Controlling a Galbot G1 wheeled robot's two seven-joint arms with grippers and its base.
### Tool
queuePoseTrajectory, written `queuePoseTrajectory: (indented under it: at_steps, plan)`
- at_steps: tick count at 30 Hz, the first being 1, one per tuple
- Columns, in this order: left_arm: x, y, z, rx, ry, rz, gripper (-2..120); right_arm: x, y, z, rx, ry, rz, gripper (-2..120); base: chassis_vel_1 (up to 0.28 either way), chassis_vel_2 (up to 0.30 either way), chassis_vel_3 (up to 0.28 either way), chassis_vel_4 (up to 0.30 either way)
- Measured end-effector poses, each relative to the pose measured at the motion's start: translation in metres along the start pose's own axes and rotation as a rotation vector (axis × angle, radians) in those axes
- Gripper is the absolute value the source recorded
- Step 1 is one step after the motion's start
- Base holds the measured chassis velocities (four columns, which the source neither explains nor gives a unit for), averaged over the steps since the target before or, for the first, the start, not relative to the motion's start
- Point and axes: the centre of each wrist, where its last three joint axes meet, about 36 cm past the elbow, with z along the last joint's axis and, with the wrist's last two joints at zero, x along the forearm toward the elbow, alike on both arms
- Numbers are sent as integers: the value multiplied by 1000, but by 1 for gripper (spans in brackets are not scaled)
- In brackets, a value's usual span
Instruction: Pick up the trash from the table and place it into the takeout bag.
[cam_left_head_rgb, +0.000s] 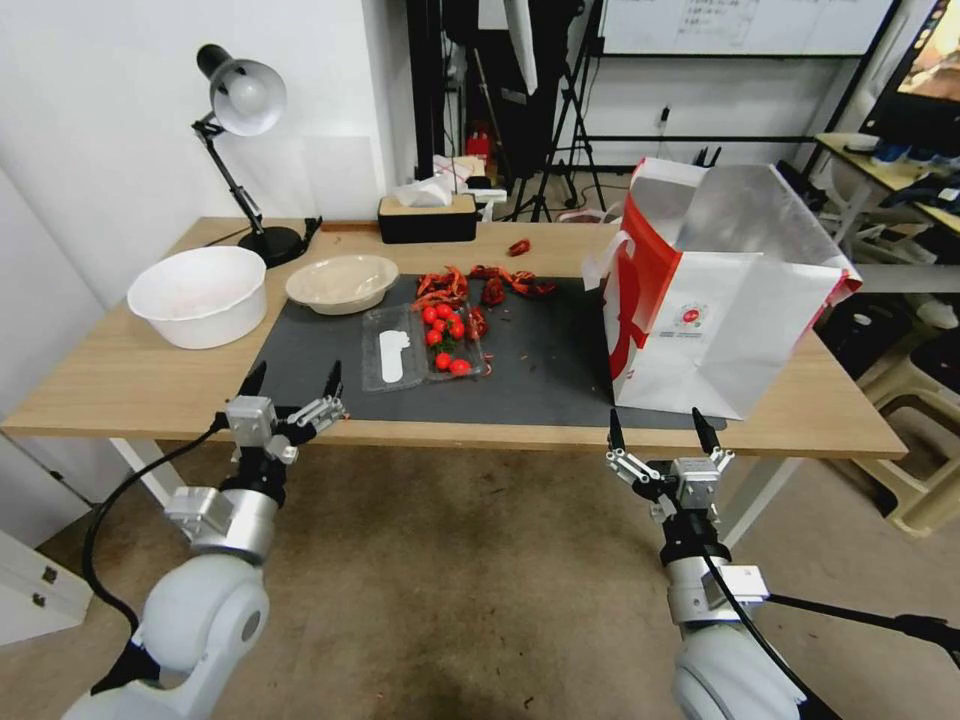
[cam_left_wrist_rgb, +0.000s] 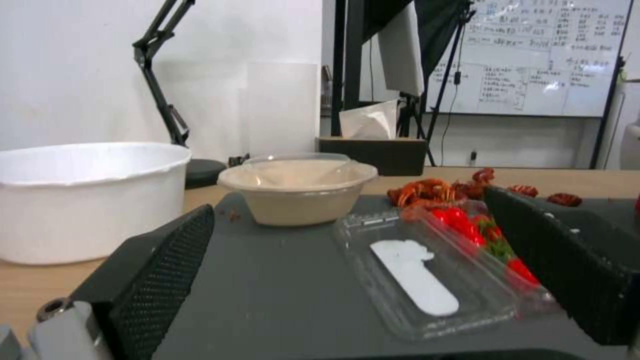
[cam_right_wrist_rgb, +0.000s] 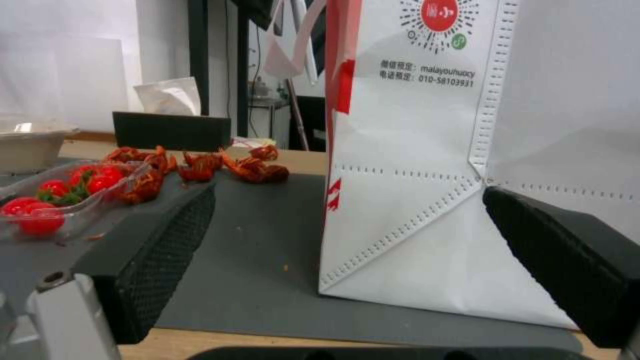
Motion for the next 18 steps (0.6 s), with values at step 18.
queuePoseTrajectory:
  at_steps: [18]
  plan:
    - [15,15,41,-49,19,-2,100,1,1,4,2,5,2,100,0,0,0,0]
